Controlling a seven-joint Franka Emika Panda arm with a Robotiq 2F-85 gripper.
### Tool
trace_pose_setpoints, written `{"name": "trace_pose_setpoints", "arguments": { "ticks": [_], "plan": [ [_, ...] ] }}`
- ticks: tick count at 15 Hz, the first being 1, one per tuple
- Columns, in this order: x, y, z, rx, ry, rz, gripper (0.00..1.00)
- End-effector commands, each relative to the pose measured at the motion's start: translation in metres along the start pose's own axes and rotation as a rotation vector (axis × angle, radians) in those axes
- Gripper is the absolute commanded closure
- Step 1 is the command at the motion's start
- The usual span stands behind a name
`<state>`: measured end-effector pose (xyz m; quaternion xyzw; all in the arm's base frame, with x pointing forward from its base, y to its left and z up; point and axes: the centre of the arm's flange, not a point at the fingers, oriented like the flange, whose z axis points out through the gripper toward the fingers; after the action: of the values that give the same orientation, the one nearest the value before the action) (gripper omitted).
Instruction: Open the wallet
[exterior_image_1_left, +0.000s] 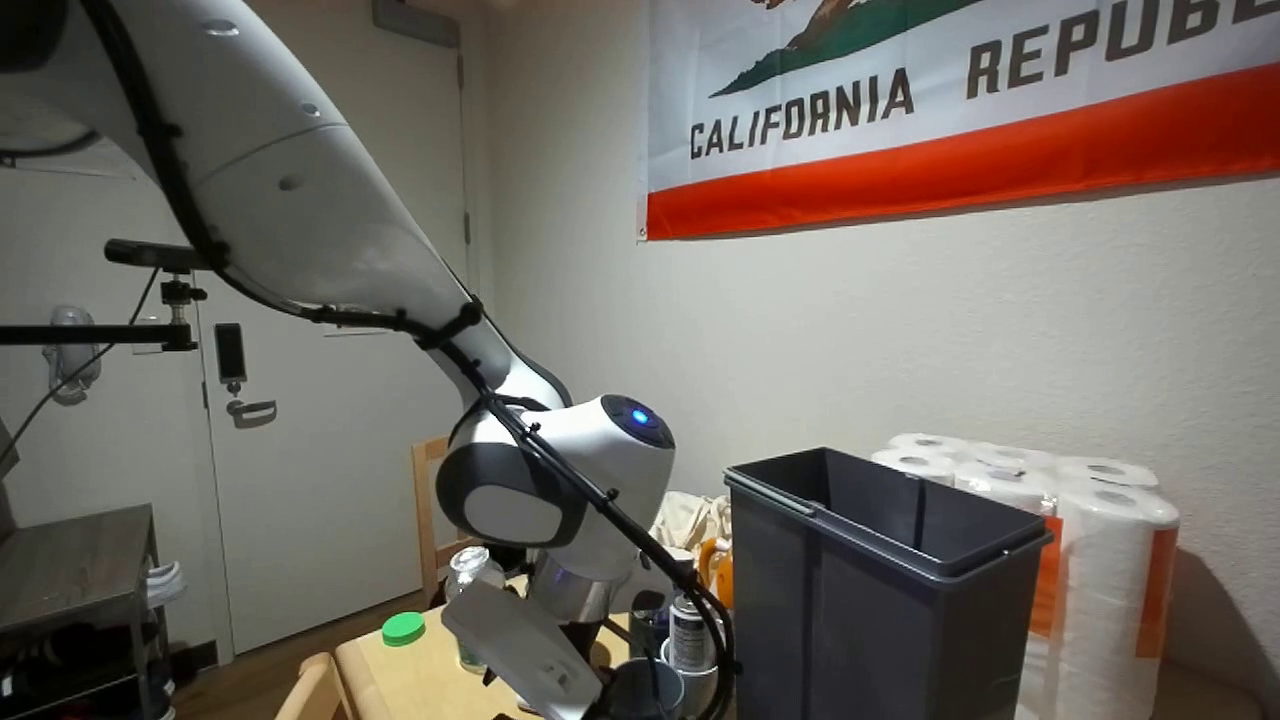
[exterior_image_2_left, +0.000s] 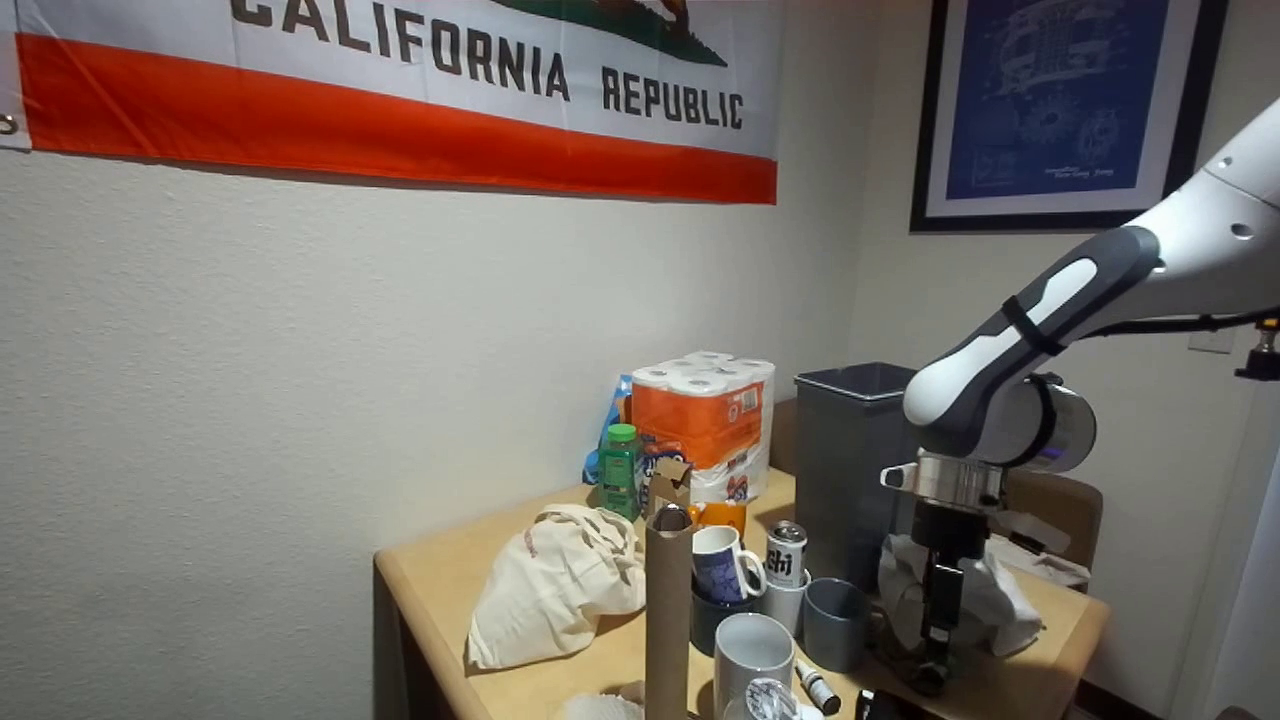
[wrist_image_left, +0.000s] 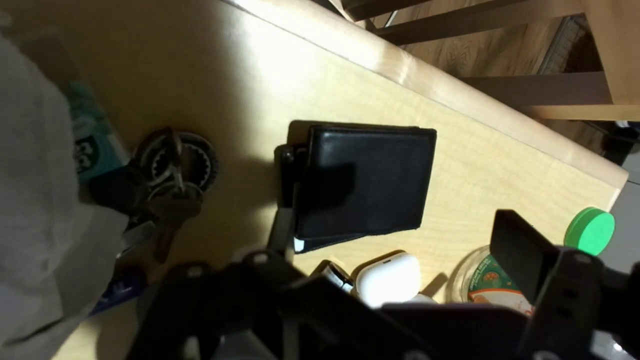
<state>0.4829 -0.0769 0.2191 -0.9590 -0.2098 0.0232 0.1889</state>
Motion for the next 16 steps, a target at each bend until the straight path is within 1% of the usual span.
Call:
{"name": "trace_pose_setpoints", "arguments": {
  "ticks": [1,5,7,11,15,16],
  "plan": [
    [0.002,0.032,0.020,0.048,0.030,-0.017,0.00],
    [0.000,0.055,0.042,0.102,0.031,-0.019,0.00],
    [0.000,0.060,0.051,0.138,0.028,-0.016,0.00],
    [0.005,0.063,0.067,0.176,0.008,-0.046,0.00],
    [0.010,0.062,0.081,0.219,-0.020,-0.042,0.00],
    [0.010,0.062,0.083,0.228,-0.024,-0.043,0.16]
  ]
}}
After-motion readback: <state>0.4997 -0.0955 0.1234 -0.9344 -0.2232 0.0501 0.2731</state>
